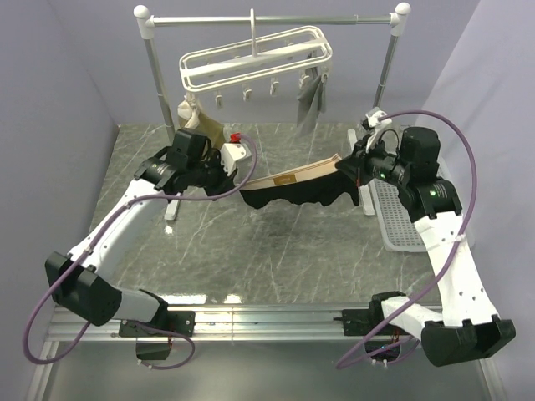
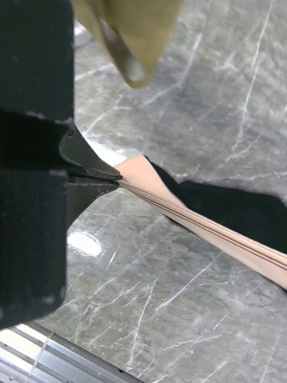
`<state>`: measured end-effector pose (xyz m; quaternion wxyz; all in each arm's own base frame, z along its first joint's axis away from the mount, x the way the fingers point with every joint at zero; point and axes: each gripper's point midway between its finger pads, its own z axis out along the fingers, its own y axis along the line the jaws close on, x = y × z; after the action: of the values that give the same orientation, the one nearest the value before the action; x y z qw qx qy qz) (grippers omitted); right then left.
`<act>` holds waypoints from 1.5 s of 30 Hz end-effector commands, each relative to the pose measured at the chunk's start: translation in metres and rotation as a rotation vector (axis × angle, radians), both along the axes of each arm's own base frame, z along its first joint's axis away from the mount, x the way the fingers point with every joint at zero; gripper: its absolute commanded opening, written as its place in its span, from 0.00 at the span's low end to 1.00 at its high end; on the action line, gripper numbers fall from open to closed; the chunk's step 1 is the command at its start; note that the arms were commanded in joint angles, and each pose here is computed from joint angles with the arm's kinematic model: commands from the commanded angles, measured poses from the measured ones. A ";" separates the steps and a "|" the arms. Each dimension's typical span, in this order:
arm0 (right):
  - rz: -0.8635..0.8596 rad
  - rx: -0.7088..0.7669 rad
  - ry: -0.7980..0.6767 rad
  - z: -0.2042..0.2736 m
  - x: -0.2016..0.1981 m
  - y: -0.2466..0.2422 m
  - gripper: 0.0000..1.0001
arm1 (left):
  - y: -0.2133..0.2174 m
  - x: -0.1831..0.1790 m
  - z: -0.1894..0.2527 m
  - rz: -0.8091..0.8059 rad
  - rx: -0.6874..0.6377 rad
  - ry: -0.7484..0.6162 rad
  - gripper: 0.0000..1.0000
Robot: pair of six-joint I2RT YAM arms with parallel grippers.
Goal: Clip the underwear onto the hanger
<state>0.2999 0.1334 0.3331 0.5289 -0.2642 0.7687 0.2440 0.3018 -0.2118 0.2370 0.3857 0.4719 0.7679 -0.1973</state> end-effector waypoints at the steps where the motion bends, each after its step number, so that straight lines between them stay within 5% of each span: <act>1: -0.025 -0.006 -0.136 0.032 0.002 -0.005 0.00 | 0.022 -0.006 0.018 0.101 0.028 -0.007 0.00; 8: 0.165 0.035 -0.101 0.017 -0.058 0.028 0.00 | 0.018 -0.086 0.023 -0.170 0.007 0.065 0.00; 18: 0.264 0.091 0.057 -0.044 -0.123 0.047 0.00 | 0.043 -0.162 0.006 -0.294 0.128 0.175 0.00; 21: 0.196 0.079 0.111 -0.069 -0.102 0.048 0.00 | 0.039 -0.149 -0.024 -0.280 0.188 0.264 0.00; 29: -0.025 -0.025 0.382 -0.183 -0.026 0.048 0.00 | 0.025 -0.064 -0.113 -0.168 0.355 0.235 0.00; 38: -0.253 -0.025 0.419 -0.236 0.039 0.031 0.02 | -0.005 0.020 -0.167 -0.067 0.364 0.149 0.02; 41: -0.267 -0.020 0.498 -0.252 0.046 0.030 0.29 | -0.008 0.034 -0.177 -0.051 0.371 0.144 0.17; 45: -0.293 -0.021 0.536 -0.250 0.044 0.024 0.49 | -0.004 0.040 -0.159 -0.022 0.327 0.157 0.49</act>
<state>0.3239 0.1584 0.0546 0.2918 -0.0971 0.9271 0.2145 0.3150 -0.2073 0.0413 0.1784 0.5408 0.8150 -0.1068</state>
